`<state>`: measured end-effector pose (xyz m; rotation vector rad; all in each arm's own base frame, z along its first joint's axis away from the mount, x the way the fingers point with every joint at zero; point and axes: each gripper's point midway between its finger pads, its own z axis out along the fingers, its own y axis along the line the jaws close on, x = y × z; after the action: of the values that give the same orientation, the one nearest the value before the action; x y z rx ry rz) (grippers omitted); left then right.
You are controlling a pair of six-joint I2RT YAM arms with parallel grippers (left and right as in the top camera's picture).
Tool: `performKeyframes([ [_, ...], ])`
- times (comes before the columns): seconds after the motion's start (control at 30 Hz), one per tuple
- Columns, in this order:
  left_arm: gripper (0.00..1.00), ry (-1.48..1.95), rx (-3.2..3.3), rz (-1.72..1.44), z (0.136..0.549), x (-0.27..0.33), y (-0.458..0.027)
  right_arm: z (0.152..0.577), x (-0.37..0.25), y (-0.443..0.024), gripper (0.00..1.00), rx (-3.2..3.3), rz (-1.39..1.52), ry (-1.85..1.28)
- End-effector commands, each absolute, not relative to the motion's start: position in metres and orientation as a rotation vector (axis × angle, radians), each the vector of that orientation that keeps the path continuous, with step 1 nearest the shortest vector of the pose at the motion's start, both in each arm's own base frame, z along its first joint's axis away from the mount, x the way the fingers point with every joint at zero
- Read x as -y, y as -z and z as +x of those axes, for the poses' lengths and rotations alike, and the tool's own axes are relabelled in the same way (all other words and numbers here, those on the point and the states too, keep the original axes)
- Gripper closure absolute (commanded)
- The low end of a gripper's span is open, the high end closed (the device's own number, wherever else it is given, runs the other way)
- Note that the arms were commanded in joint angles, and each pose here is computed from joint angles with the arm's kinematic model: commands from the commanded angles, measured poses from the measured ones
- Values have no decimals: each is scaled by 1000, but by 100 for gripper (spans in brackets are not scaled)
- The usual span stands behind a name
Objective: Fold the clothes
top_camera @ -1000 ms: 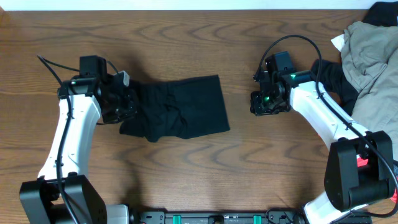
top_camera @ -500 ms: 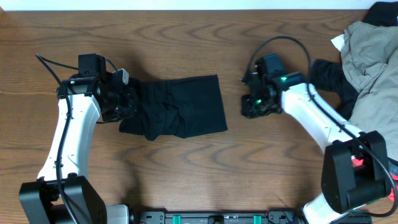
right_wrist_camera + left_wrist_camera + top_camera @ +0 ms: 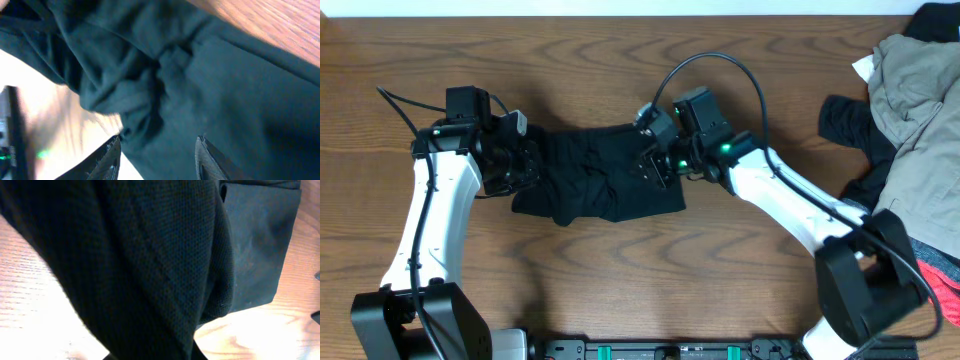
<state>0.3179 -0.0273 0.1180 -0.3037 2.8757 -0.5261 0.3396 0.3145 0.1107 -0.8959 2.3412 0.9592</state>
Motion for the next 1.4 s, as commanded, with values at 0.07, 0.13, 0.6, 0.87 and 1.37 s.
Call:
performKeyframes([
  [0.07, 94, 510, -2841, -307, 324, 25, -129, 311, -353, -93, 53, -2309, -990, -1265],
  [0.13, 94, 510, -2841, -307, 324, 25, -129, 309, -356, -83, 53, -2328, -988, -1275],
  [0.6, 94, 510, -2841, -307, 324, 25, -129, 301, -370, -64, 44, -2324, -1032, -1317],
  [0.87, 94, 510, -2841, -307, 324, 25, -129, 307, -384, -55, 44, -2248, -1064, -1297],
  [1.37, 94, 510, -2842, -307, 324, 25, -129, 330, -390, -58, 93, -2203, -1002, -1186],
])
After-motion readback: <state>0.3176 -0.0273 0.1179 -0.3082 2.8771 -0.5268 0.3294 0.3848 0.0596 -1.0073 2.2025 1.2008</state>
